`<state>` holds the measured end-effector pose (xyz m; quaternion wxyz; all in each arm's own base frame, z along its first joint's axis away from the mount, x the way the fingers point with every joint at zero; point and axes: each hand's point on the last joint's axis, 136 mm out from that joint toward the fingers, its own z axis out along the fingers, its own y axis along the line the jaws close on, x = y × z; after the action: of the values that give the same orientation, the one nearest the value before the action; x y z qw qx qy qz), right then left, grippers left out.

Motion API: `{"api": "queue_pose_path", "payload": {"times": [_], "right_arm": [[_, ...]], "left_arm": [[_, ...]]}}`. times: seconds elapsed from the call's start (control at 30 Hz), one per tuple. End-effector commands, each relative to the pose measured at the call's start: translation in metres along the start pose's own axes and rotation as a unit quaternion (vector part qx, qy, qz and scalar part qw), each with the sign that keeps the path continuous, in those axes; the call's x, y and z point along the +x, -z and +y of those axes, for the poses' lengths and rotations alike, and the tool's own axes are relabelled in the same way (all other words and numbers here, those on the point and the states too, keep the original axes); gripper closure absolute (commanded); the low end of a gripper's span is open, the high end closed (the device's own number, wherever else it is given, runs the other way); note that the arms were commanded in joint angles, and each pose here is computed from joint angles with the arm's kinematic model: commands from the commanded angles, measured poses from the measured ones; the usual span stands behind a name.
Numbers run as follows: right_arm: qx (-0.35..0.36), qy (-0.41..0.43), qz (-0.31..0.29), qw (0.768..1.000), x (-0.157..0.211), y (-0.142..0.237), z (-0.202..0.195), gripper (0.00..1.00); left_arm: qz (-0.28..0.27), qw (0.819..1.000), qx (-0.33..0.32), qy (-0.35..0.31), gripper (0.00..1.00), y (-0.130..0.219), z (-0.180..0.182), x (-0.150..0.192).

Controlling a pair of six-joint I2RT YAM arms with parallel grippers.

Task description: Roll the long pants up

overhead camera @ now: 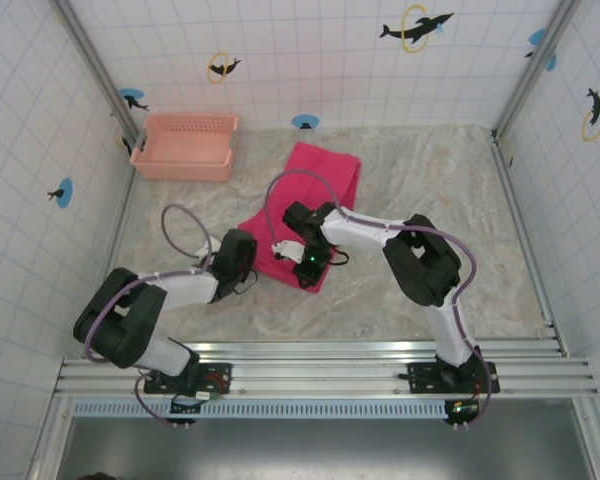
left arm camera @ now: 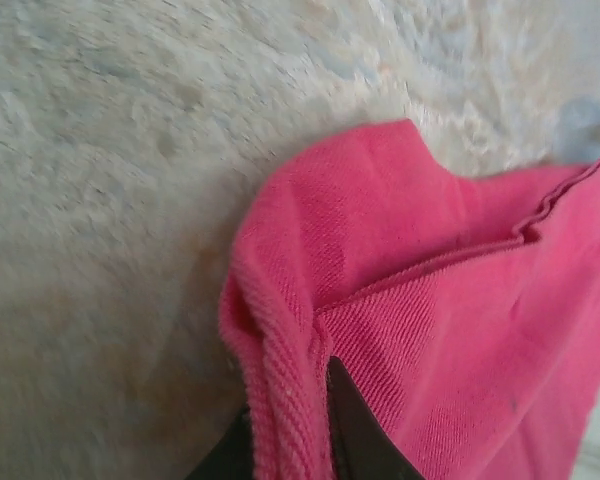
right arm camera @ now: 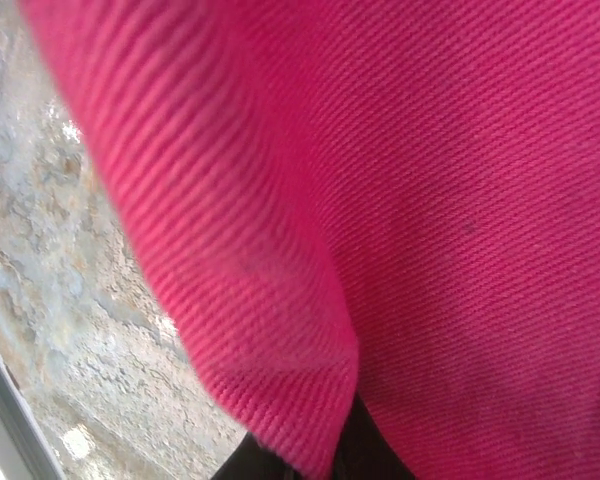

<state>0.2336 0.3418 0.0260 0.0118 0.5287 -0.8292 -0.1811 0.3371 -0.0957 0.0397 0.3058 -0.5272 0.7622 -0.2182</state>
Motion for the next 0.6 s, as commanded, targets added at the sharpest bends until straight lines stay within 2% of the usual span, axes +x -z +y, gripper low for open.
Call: {"api": "queue_pose_path", "payload": {"times": [0.0, 0.07, 0.13, 0.17, 0.2, 0.23, 0.3, 0.4, 0.5, 0.57], "right_arm": [[0.067, 0.022, -0.045, 0.997, -0.018, 0.047, -0.011, 0.79], [0.083, 0.025, -0.059, 0.994, -0.020, 0.064, -0.012, 0.68], [0.102, 0.027, -0.077, 0.991, -0.022, 0.083, -0.012, 0.53], [0.110, 0.028, -0.087, 0.990, -0.024, 0.092, -0.012, 0.51], [0.121, 0.029, -0.097, 0.988, -0.025, 0.103, -0.012, 0.45], [0.132, 0.027, -0.105, 0.985, -0.025, 0.112, -0.014, 0.34], [0.152, 0.025, -0.120, 0.981, -0.024, 0.129, -0.017, 0.28], [0.171, 0.019, -0.136, 0.976, -0.019, 0.147, -0.018, 0.03], [0.198, 0.026, -0.140, 0.970, -0.010, 0.149, -0.014, 0.01], [0.249, 0.050, -0.119, 0.960, -0.001, 0.144, -0.012, 0.01]], "left_arm": [[0.077, 0.953, -0.279, -0.094, 1.00, 0.044, 0.101, 0.012], [0.102, 0.936, -0.326, -0.089, 1.00, 0.049, 0.106, 0.020], [0.113, 0.919, -0.369, -0.082, 1.00, 0.053, 0.109, 0.025], [0.118, 0.913, -0.382, -0.081, 1.00, 0.053, 0.108, 0.027], [0.121, 0.906, -0.398, -0.077, 1.00, 0.055, 0.107, 0.028], [0.123, 0.898, -0.416, -0.077, 1.00, 0.058, 0.106, 0.028], [0.120, 0.882, -0.449, -0.079, 1.00, 0.065, 0.102, 0.025], [0.121, 0.861, -0.487, -0.076, 1.00, 0.072, 0.098, 0.024], [0.135, 0.849, -0.508, -0.058, 1.00, 0.067, 0.097, 0.033], [0.141, 0.839, -0.523, -0.057, 1.00, 0.064, 0.092, 0.036]]}}
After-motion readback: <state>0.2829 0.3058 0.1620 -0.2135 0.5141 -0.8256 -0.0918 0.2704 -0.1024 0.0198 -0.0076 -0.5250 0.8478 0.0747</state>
